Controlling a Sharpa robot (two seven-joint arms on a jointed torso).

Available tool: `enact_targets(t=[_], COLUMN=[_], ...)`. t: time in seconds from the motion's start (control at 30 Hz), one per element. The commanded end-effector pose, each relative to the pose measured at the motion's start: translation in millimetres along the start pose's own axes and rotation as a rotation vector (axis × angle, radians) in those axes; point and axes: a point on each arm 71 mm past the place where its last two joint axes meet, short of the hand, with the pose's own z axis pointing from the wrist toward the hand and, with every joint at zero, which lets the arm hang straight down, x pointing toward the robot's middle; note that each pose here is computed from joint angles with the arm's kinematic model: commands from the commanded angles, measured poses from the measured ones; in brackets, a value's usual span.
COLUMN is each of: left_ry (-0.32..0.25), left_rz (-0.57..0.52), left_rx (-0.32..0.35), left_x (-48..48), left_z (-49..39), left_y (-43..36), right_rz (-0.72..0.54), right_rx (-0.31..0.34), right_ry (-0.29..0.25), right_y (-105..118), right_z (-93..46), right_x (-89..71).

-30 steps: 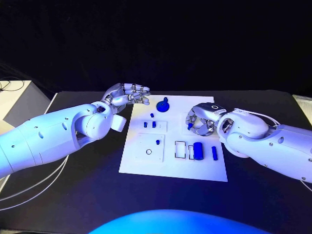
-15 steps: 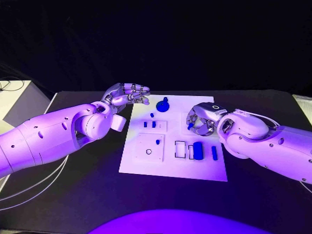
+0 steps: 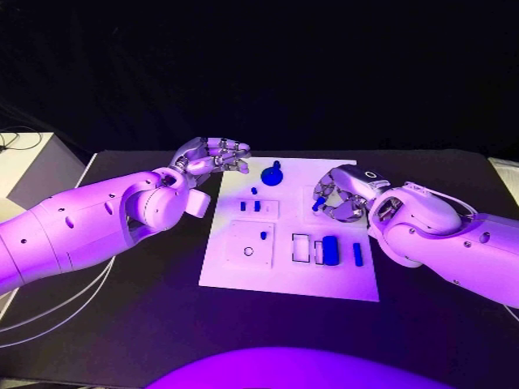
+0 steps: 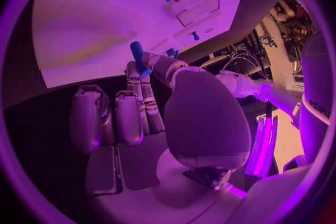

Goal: Assemble the parts on the task board

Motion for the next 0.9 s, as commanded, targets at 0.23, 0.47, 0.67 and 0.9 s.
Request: enact_targets(t=[0.23, 0.47, 0.67, 0.9], left_ry=[0.013, 0.016, 0.019, 0.023], left_rz=[-0.009, -0.014, -0.017, -0.020], left_rx=[0.009, 0.010, 0.009, 0.009], left_x=[1.2, 3.6, 5.5, 7.3], left_z=[0.7, 2.4, 3.8, 4.8], left_y=[-0.7, 0.2, 1.0, 1.5], right_rz=[0.040, 0.053, 0.070, 0.077], right_rx=[-0.103, -0.201, -0.255, -0.289], right_ry=[-0.070, -0.035, -0.005, 0.040], right_y=[32.2, 72.9, 100.8, 122.2], right_z=[-5.3, 1.9, 7.5, 11.1], right_x=[-11.9, 7.7, 25.4, 44.2])
